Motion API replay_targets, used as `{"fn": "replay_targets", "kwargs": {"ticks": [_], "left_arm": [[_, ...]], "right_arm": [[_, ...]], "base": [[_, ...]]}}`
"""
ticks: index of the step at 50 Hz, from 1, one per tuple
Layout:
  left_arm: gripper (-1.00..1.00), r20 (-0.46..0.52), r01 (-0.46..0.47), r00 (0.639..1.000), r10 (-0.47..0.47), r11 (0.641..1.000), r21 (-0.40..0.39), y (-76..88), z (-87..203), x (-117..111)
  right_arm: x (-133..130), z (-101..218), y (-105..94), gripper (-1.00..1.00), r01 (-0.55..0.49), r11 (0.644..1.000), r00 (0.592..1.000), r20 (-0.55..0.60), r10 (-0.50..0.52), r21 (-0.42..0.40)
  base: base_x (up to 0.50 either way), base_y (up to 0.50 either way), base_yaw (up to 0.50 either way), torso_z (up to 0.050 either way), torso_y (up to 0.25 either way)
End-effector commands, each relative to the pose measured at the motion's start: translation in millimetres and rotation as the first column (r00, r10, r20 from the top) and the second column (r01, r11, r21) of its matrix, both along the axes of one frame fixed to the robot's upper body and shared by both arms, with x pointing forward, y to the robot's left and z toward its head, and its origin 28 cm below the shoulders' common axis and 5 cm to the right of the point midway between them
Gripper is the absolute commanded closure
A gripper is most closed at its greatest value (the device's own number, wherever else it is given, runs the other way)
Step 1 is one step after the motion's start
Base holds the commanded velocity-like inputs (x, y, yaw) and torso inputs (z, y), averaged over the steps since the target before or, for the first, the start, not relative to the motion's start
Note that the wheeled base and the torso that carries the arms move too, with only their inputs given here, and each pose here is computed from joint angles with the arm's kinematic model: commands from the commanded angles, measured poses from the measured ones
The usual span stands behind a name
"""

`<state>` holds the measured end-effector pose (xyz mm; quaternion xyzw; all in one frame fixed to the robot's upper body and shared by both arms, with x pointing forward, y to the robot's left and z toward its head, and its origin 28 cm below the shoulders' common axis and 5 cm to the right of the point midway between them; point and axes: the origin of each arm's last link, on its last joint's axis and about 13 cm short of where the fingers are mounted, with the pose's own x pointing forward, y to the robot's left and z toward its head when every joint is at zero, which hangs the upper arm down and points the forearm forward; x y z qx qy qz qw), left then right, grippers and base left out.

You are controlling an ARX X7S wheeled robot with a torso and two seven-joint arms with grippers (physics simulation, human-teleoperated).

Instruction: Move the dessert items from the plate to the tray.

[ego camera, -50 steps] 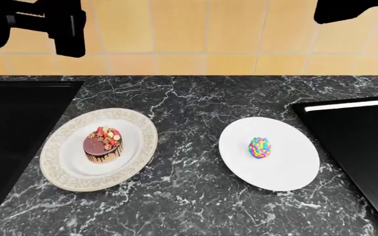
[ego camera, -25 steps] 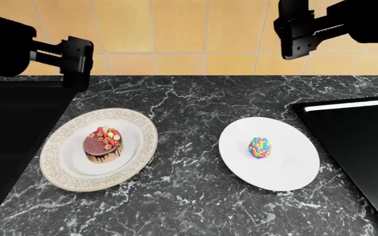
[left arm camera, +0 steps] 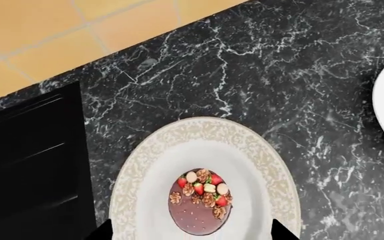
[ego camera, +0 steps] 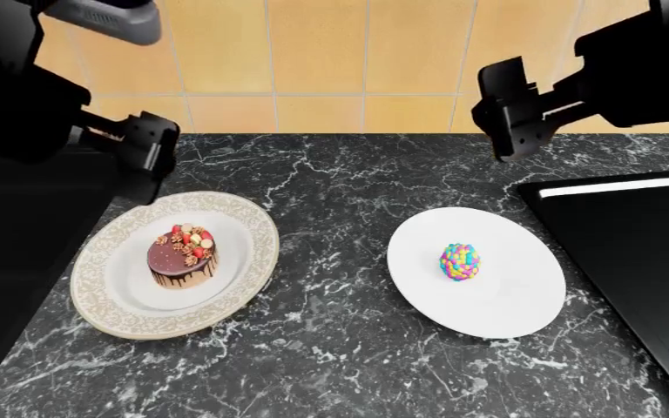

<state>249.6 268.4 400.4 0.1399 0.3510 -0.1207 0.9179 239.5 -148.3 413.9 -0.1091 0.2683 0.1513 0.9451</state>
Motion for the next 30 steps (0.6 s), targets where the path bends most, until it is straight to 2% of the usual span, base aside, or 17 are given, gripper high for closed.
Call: {"fn": "replay_targets", "kwargs": {"ticks": [1,15,22,26,30], "left_arm": [[-1.00,-0.050,0.010,0.999,-0.009,1.000,0.004,4.0,0,5],[-1.00,-0.139,0.061,0.989,-0.056,0.997,0.035,1.0,-4,15],[-1.00,-0.166,0.070,0.984,-0.066,0.997,0.017,0.2,-8,21],[-1.00,-0.166,0.047,0.985,-0.046,0.999,0.006,-3.7,-22,42],[-1.00,-0.175,0.047,0.983,-0.045,0.999,0.007,-8.6,-32,53]], "right_arm": [[4,-5,-1.6,-1.00,-0.019,1.000,0.998,-0.066,0.018,-0.009],[4,-12,-5.6,-1.00,-0.017,1.000,0.996,-0.086,0.017,-0.009],[3,-13,-6.1,-1.00,-0.021,1.000,0.996,-0.085,0.020,-0.008],[3,-19,-6.5,-1.00,-0.021,1.000,0.996,-0.087,0.021,-0.005],[3,-21,-6.9,-1.00,-0.022,1.000,0.996,-0.087,0.022,0.000]], "base": [[0.00,0.00,0.00,0.000,0.000],[0.00,0.00,0.00,0.000,0.000],[0.00,0.00,0.00,0.000,0.000],[0.00,0.00,0.00,0.000,0.000],[0.00,0.00,0.00,0.000,0.000]]}}
